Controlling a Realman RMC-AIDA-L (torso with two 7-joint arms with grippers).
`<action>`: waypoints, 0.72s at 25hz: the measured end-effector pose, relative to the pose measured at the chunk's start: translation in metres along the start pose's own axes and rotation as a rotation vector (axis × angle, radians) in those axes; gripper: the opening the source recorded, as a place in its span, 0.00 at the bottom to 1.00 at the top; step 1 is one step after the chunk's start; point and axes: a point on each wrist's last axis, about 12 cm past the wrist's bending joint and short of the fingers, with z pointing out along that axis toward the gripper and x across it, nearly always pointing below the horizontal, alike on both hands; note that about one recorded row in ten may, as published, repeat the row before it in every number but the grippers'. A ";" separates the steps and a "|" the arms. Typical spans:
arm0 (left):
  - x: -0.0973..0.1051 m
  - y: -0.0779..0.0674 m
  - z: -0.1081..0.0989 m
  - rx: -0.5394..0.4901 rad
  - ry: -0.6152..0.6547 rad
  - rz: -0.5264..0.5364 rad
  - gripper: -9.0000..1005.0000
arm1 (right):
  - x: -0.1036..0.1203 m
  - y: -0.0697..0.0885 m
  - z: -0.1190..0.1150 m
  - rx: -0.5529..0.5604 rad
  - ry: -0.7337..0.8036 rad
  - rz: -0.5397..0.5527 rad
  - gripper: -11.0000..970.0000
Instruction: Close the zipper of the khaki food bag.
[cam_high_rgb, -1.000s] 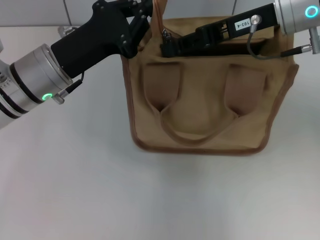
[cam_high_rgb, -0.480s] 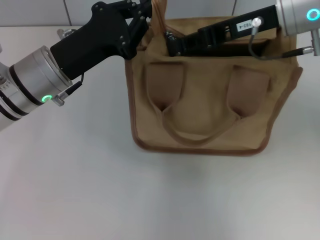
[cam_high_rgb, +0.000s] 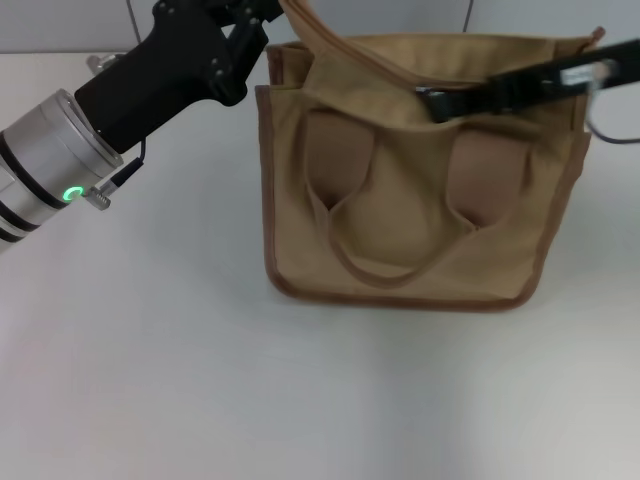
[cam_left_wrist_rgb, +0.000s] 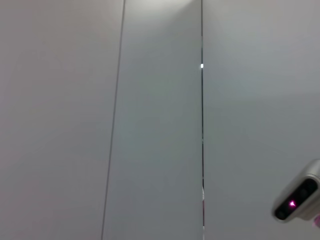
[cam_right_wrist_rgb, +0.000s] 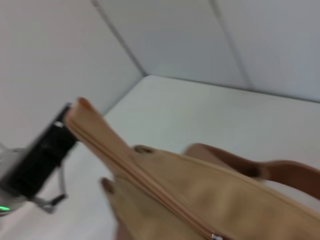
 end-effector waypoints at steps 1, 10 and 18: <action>0.000 0.001 -0.001 -0.006 -0.001 0.001 0.08 | 0.004 -0.002 -0.007 0.024 -0.009 0.010 0.01; -0.002 0.004 -0.009 -0.037 -0.006 0.006 0.08 | 0.031 -0.019 -0.056 0.125 -0.085 0.104 0.02; -0.002 0.006 -0.015 -0.058 -0.001 -0.004 0.09 | 0.040 -0.018 -0.069 0.049 -0.150 0.067 0.03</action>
